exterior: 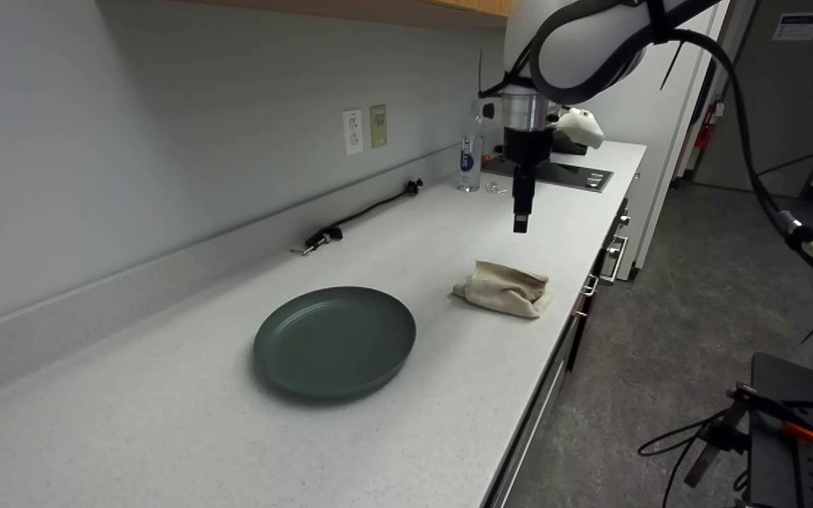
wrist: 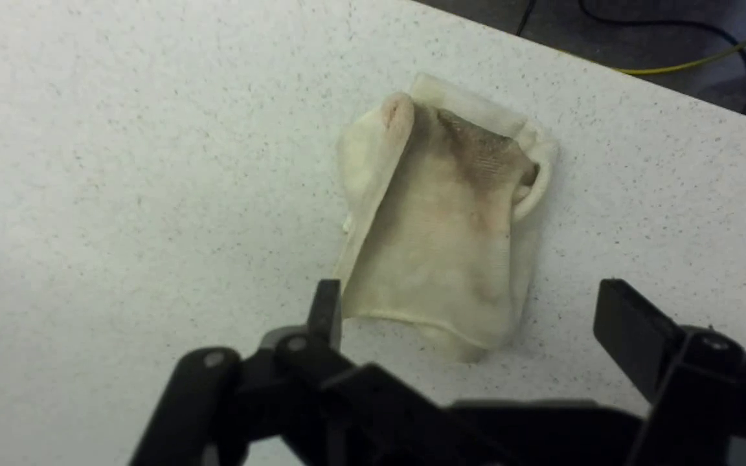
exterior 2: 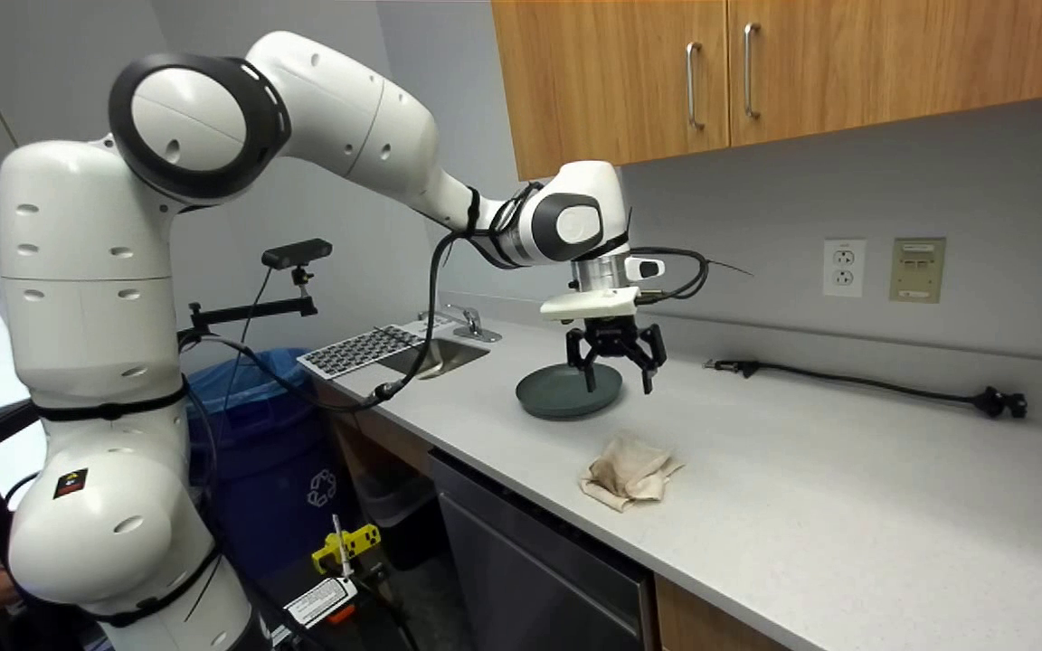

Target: Unfold the towel

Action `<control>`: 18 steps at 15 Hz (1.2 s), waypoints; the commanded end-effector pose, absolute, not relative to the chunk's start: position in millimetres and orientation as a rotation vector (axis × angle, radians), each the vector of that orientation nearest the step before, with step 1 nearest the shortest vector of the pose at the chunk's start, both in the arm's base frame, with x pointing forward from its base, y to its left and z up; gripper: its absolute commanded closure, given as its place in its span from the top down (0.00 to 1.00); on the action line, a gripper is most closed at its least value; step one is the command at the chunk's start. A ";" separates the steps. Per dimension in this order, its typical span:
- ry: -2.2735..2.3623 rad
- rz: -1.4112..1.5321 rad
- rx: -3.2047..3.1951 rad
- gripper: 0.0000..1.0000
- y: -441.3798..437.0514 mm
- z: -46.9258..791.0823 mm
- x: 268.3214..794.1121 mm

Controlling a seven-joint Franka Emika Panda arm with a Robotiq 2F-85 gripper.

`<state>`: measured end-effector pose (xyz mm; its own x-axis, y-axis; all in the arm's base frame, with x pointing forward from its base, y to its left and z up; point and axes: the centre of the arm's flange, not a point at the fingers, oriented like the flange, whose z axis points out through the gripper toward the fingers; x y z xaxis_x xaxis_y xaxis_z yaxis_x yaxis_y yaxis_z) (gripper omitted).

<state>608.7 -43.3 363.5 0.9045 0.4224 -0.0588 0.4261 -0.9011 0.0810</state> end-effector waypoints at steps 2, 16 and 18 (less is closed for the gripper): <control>0.796 -0.113 3.042 1.00 -50.2 350.6 631.3; 0.647 -0.163 3.020 1.00 -47.7 275.9 641.5; 0.587 -0.166 3.028 1.00 -48.1 262.4 648.7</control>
<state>628.1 -46.8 279.7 0.9013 0.4170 -0.1176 0.4204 -0.9073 0.0048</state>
